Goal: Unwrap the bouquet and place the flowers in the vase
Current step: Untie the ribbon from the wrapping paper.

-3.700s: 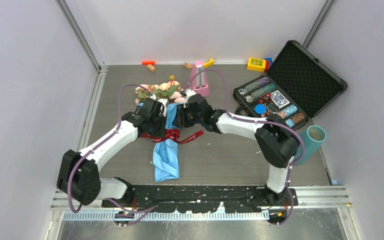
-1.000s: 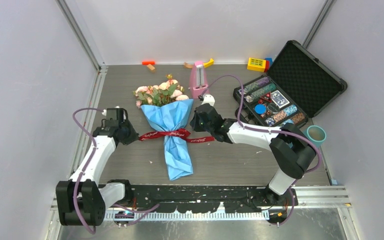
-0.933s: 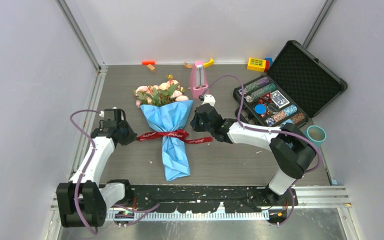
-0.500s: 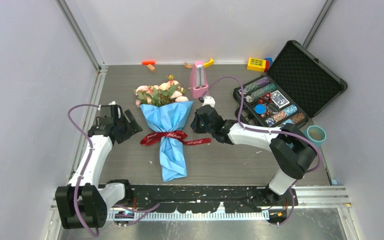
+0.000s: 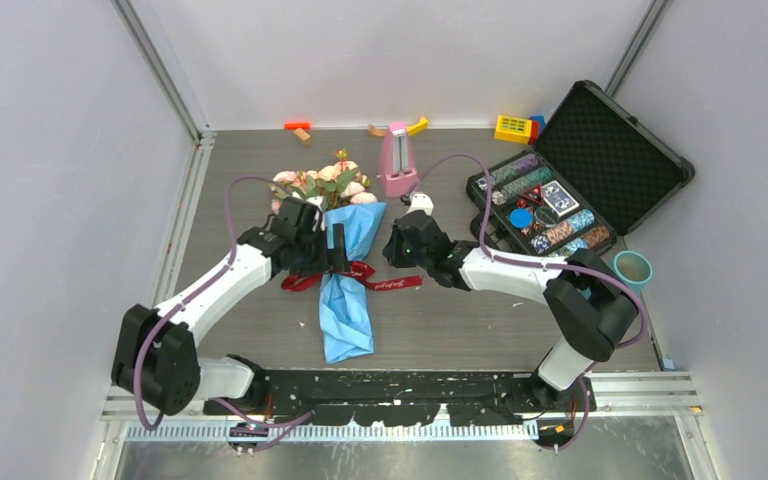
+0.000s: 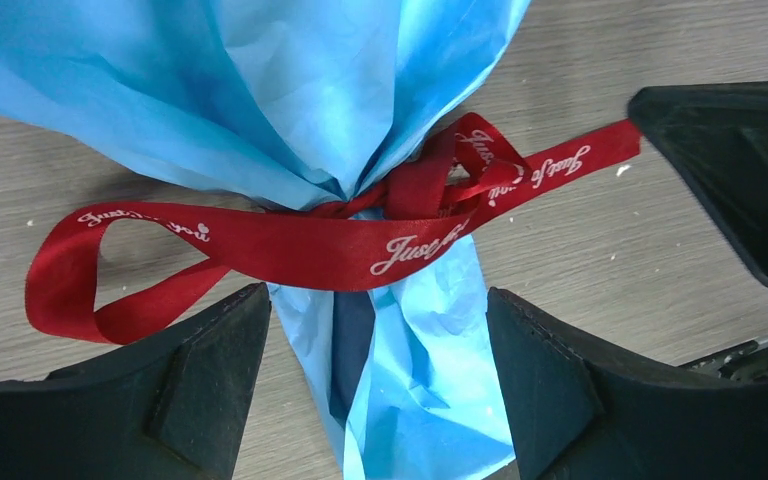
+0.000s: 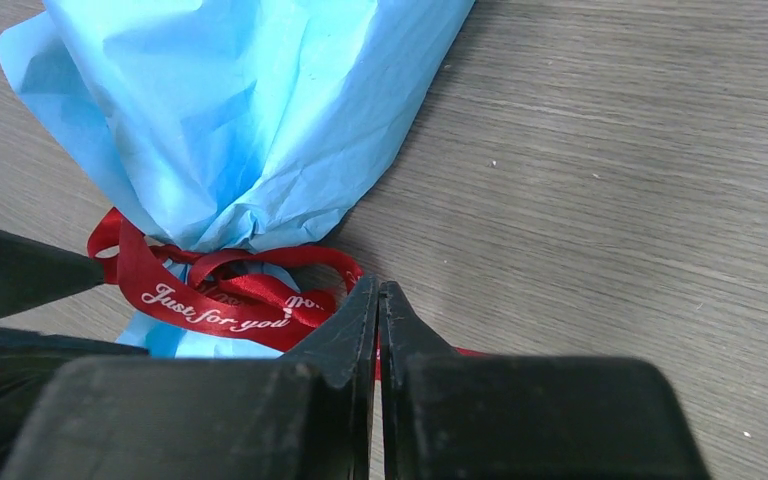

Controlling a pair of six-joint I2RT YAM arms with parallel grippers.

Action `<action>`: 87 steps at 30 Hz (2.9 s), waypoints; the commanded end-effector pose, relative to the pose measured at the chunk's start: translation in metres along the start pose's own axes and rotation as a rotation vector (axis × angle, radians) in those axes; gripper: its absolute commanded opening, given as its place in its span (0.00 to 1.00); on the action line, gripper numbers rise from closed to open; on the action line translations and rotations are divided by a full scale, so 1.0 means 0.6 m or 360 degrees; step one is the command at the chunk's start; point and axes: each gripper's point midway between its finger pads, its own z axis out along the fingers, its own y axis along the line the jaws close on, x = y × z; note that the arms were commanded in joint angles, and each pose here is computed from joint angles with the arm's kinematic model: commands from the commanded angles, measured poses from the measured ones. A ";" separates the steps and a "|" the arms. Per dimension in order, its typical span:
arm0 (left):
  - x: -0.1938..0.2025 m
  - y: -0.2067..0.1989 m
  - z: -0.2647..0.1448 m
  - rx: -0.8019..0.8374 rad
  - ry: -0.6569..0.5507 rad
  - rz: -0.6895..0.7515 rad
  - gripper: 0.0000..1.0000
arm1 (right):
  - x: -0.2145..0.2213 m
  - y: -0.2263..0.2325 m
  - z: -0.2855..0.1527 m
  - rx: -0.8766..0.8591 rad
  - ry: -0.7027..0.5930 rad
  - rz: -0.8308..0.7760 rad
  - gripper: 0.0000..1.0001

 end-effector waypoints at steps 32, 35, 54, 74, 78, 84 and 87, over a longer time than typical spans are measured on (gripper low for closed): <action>-0.042 0.041 0.023 -0.0286 -0.0174 -0.0021 0.19 | -0.043 0.027 -0.012 -0.0122 -0.0103 0.0032 0.07; -0.044 0.048 0.016 -0.0330 -0.0191 -0.0033 0.12 | -0.042 0.027 -0.012 -0.0123 -0.0099 0.0026 0.07; -0.048 0.218 -0.081 -0.0549 -0.0347 -0.0530 0.00 | -0.008 0.079 -0.001 -0.0303 0.0025 -0.0179 0.13; -0.045 0.133 -0.054 -0.0059 -0.0323 -0.0676 0.80 | 0.036 0.169 0.030 -0.0448 0.0094 -0.0334 0.40; -0.045 0.087 -0.032 0.0090 -0.0290 -0.0642 0.83 | 0.034 0.169 0.038 -0.0420 0.0098 -0.0346 0.39; -0.039 0.055 0.009 0.0242 -0.0214 -0.0700 0.86 | 0.034 0.166 0.041 -0.0401 0.0105 -0.0353 0.25; -0.035 0.065 0.027 0.0204 -0.0180 -0.0715 0.82 | 0.025 0.170 0.034 -0.0409 0.0085 -0.0350 0.12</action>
